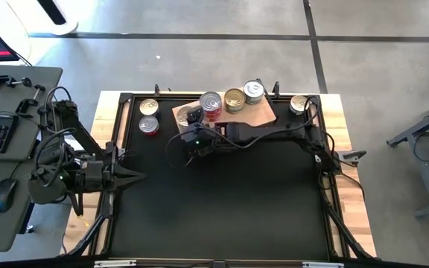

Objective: Stack canned seafood by type on shelf
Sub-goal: Stack the right blue and red tuna can on top of the blue and red tuna cans on the shelf

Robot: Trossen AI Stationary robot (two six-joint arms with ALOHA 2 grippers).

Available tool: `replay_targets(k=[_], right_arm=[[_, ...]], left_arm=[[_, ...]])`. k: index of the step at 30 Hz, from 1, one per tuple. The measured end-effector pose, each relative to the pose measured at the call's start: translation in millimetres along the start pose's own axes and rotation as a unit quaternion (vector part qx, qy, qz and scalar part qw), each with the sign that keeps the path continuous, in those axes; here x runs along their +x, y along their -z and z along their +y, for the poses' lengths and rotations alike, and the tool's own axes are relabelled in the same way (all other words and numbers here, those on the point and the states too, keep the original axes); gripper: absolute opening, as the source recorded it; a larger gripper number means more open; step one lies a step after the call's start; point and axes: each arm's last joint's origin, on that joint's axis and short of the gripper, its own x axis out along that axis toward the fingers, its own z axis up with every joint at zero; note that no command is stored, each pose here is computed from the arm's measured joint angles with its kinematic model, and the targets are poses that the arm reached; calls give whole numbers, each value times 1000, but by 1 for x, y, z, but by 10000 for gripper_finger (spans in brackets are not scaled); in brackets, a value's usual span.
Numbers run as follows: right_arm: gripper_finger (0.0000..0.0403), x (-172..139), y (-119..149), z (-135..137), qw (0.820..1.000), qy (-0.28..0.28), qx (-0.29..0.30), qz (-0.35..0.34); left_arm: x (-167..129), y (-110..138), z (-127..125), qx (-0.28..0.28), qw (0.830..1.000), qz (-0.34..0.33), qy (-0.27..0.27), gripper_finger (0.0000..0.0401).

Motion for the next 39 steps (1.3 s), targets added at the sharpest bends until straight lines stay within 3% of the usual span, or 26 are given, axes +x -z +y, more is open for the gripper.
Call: replay_targets(k=[4, 6, 8, 11, 14, 19, 24, 27, 31, 34, 37, 39], right_arm=[[267, -5, -1, 4, 1000, -6, 7, 6], [267, -15, -2, 4, 999, -23, 46, -3], [267, -29, 1, -1, 991, -76, 109, -30], [267, -48, 11, -9, 956, -196, 212, -59], [267, -52, 27, -11, 920, -279, 273, -23], [267, -57, 47, 1, 900, -339, 259, 83], [267, -69, 55, 28, 876, -419, 224, 84], [267, -88, 75, 43, 866, -426, 245, 94], [267, -115, 126, 70, 845, -398, 329, 137], [267, -142, 169, 89, 809, -357, 435, 168], [267, -160, 200, 106, 737, -330, 562, 179], [267, -167, 212, 111, 687, -324, 633, 151]], left_arm=[[0, 0, 0, 0, 1000, 0, 0, 0], [0, 0, 0, 0, 1000, 0, 0, 0], [0, 0, 0, -4, 1000, 0, -1, 0], [3, 2, -1, 0, 1000, 3, -7, 0], [7, 5, -1, 13, 1000, 9, -17, 0], [20, 6, 3, 0, 999, 18, -33, 0], [34, 6, 8, -18, 999, 41, 1, 0], [39, 6, 11, -23, 999, 49, 10, 0], [43, 6, 15, -11, 999, 49, -1, 0], [48, 5, 20, 14, 999, 48, -16, 0], [55, 4, 27, 42, 997, 50, -35, 0], [60, 3, 33, 54, 996, 51, -52, 0]])
